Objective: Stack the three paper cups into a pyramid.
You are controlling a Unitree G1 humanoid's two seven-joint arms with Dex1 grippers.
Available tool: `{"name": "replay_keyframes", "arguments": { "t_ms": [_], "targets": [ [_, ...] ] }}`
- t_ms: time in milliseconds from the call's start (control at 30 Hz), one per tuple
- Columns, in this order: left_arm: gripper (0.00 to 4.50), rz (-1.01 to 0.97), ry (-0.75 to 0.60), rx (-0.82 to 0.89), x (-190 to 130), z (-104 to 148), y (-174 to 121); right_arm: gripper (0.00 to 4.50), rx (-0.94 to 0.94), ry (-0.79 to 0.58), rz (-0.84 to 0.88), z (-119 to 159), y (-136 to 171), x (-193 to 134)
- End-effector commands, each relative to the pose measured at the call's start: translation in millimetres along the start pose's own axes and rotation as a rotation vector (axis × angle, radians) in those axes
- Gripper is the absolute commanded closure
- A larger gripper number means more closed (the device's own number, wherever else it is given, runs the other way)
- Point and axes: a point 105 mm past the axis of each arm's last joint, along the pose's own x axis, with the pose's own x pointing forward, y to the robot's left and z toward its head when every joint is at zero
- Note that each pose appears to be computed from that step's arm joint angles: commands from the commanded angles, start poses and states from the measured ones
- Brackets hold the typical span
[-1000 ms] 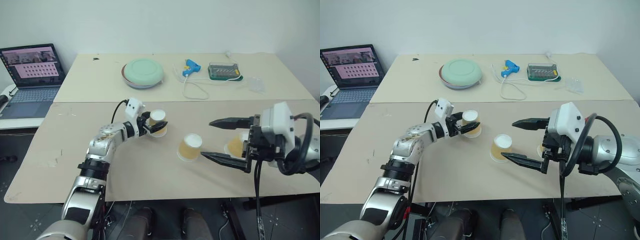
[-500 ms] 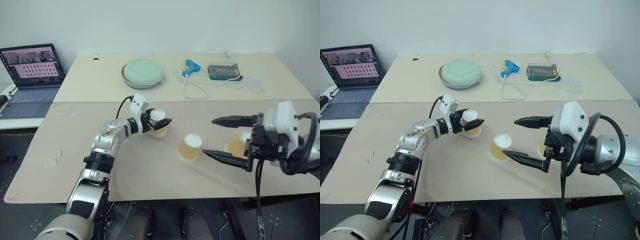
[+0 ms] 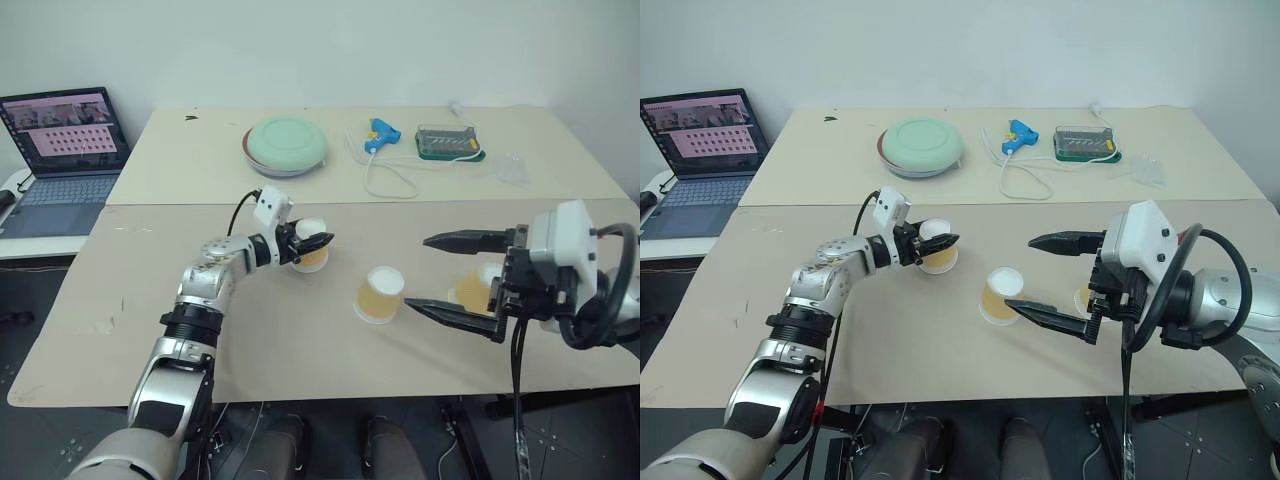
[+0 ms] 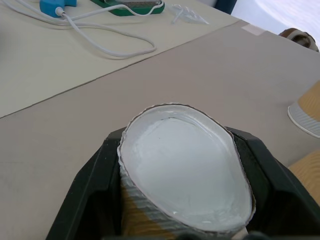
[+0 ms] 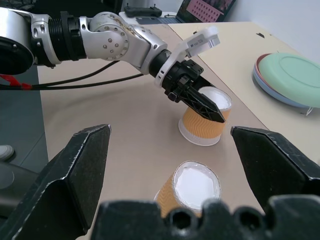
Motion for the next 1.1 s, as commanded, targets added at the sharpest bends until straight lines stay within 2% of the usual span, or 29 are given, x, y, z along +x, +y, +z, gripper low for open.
{"name": "replay_keyframes", "arguments": {
  "t_ms": [33,233,400,800,1100],
  "targets": [
    [2.08,-0.129,-0.041,0.07,-18.3,31.4,-18.0,0.0,-0.029,-0.012,-0.002,6.2,-0.8,-1.0],
    [2.08,-0.347,0.093,0.097,-39.2,13.8,-49.0,0.0,-0.025,-0.005,-0.012,1.0,-4.2,1.4],
    [2.08,-0.474,0.214,0.077,-44.0,-12.3,-65.4,0.0,-0.027,-0.01,-0.005,2.3,-2.1,1.7],
    [2.08,-0.532,0.199,0.056,-16.5,-22.2,-80.1,0.0,-0.027,0.007,-0.038,3.6,0.6,-4.6],
    [2.08,-0.547,0.182,0.068,-8.1,-20.8,-84.9,0.0,-0.027,0.006,-0.042,6.2,2.6,-6.9]
  ]
}}
